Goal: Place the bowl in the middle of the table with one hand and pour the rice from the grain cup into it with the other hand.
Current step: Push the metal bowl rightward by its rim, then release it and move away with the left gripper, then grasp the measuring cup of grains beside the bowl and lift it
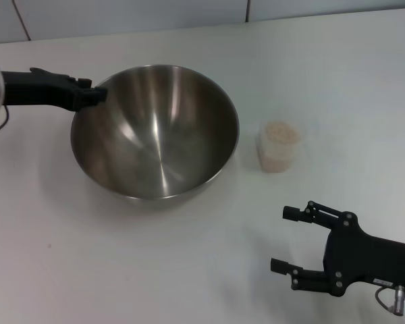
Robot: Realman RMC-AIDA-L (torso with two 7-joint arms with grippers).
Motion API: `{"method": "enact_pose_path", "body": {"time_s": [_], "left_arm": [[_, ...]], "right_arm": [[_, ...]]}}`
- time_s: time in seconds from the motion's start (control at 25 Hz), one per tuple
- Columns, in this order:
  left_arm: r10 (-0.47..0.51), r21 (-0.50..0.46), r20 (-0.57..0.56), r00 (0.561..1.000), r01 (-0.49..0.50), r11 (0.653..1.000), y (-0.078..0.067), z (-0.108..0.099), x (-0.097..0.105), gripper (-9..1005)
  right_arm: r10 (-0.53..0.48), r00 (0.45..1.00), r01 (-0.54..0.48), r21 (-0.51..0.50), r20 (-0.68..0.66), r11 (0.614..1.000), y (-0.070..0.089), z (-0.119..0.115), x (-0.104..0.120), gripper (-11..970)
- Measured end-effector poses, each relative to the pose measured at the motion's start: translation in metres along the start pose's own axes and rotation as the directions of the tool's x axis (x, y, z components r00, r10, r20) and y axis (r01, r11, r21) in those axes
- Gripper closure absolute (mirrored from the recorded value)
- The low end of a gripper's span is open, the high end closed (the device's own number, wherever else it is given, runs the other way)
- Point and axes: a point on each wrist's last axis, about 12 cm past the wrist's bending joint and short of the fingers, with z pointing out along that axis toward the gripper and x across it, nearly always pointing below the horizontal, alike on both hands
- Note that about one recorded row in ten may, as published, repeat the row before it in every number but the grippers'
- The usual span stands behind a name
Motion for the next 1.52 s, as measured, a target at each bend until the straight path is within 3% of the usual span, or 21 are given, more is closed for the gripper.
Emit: {"method": "enact_pose_path", "body": {"time_s": [0.16, 0.36, 0.52, 0.64, 0.72, 0.76, 0.92, 1.36, 1.52], "left_arm": [[0.104, 0.046, 0.049, 0.993, -0.107, 0.993, -0.007, -0.027, 0.008, 695], [0.199, 0.067, 0.129, 0.972, -0.208, 0.976, -0.015, -0.064, 0.043, 575], [0.244, 0.072, 0.145, 0.959, -0.256, 0.964, -0.020, -0.081, 0.075, 389], [0.245, 0.089, 0.136, 0.960, -0.258, 0.962, -0.024, -0.091, 0.098, 287], [0.246, 0.097, 0.133, 0.960, -0.260, 0.961, -0.027, -0.094, 0.109, 219], [0.248, 0.099, 0.133, 0.960, -0.262, 0.960, -0.028, -0.095, 0.113, 185], [0.238, 0.103, 0.137, 0.962, -0.253, 0.962, -0.031, -0.096, 0.123, 126], [0.243, 0.117, 0.141, 0.960, -0.260, 0.958, -0.031, -0.093, 0.120, 127], [0.245, 0.119, 0.144, 0.959, -0.263, 0.957, -0.031, -0.092, 0.118, 127]], "right_arm": [[0.010, 1.000, -0.011, 0.050, 0.019, 0.999, -0.004, -0.003, -0.001, 136], [0.053, 0.996, -0.067, 0.213, 0.075, 0.975, -0.008, -0.016, 0.003, 135], [0.041, 0.995, -0.074, 0.384, 0.093, 0.920, -0.013, -0.032, 0.008, 136], [0.020, 0.996, -0.059, 0.508, 0.081, 0.859, -0.016, -0.036, 0.015, 136], [0.019, 0.997, -0.060, 0.585, 0.077, 0.809, -0.019, -0.037, 0.020, 136], [0.013, 0.997, -0.059, 0.641, 0.077, 0.766, -0.023, -0.036, 0.023, 136], [0.004, 0.997, -0.054, 0.688, 0.075, 0.723, -0.029, -0.030, 0.024, 135], [0.074, 0.997, -0.060, 0.652, 0.006, 0.756, -0.053, 0.013, 0.026, 136], [0.083, 0.997, -0.061, 0.648, -0.003, 0.759, -0.056, 0.018, 0.026, 136]]}}
